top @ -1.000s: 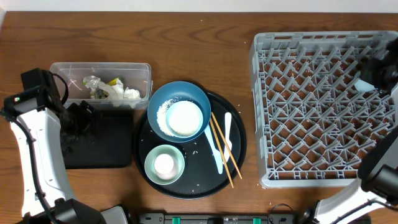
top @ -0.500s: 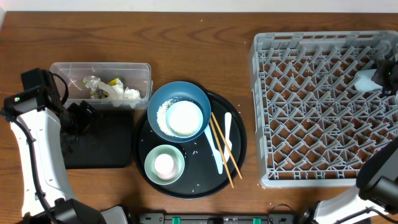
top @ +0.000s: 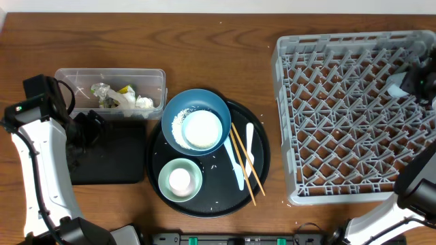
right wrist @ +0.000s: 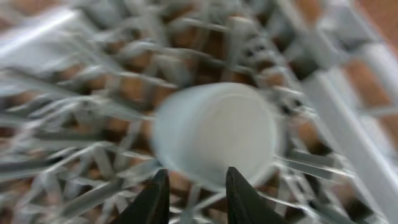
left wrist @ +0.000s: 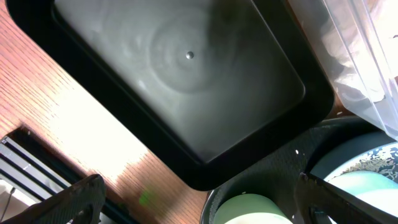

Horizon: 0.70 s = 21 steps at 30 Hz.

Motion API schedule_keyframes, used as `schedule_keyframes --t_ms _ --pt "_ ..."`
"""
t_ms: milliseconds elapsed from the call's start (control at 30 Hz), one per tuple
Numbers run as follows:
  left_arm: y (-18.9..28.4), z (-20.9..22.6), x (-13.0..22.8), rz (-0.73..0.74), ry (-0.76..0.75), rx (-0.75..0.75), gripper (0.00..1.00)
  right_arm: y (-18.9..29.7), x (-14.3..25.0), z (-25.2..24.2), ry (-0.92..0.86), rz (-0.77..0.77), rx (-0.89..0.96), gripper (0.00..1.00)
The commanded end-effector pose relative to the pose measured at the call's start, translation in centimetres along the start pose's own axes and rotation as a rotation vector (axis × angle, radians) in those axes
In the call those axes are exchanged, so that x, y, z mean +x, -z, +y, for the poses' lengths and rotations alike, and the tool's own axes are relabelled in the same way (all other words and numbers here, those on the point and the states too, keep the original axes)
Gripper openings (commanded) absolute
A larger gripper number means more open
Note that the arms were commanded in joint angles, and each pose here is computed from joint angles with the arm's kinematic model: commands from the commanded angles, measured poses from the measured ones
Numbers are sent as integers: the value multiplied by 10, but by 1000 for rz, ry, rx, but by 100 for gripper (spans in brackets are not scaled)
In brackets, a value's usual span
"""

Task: Sort waste into correct bins and load items into the dishwasher rack
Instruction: 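Raise the right gripper away from the cup in the rack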

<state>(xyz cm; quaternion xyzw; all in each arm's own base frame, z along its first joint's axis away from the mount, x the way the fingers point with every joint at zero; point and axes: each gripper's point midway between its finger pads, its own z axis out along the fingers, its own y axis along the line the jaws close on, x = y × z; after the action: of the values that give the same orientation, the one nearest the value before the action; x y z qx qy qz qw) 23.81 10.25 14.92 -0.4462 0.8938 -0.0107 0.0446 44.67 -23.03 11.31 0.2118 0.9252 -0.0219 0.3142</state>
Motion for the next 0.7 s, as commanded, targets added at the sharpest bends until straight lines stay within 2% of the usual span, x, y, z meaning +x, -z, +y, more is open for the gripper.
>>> schedule_keyframes --t_ms 0,267,367,500,667 --pt "-3 2 2 11 3 -8 98 -5 4 50 89 6 -251 28" --pt "-3 2 2 11 3 -8 98 2 3 51 90 4 -252 33" --pt "-3 2 2 11 3 -8 98 13 -5 49 94 -24 -233 40" --pt "-3 2 2 11 3 -8 98 32 -15 35 79 -55 -136 43" --pt "-3 2 2 11 3 -8 98 47 0 21 67 14 -44 44"
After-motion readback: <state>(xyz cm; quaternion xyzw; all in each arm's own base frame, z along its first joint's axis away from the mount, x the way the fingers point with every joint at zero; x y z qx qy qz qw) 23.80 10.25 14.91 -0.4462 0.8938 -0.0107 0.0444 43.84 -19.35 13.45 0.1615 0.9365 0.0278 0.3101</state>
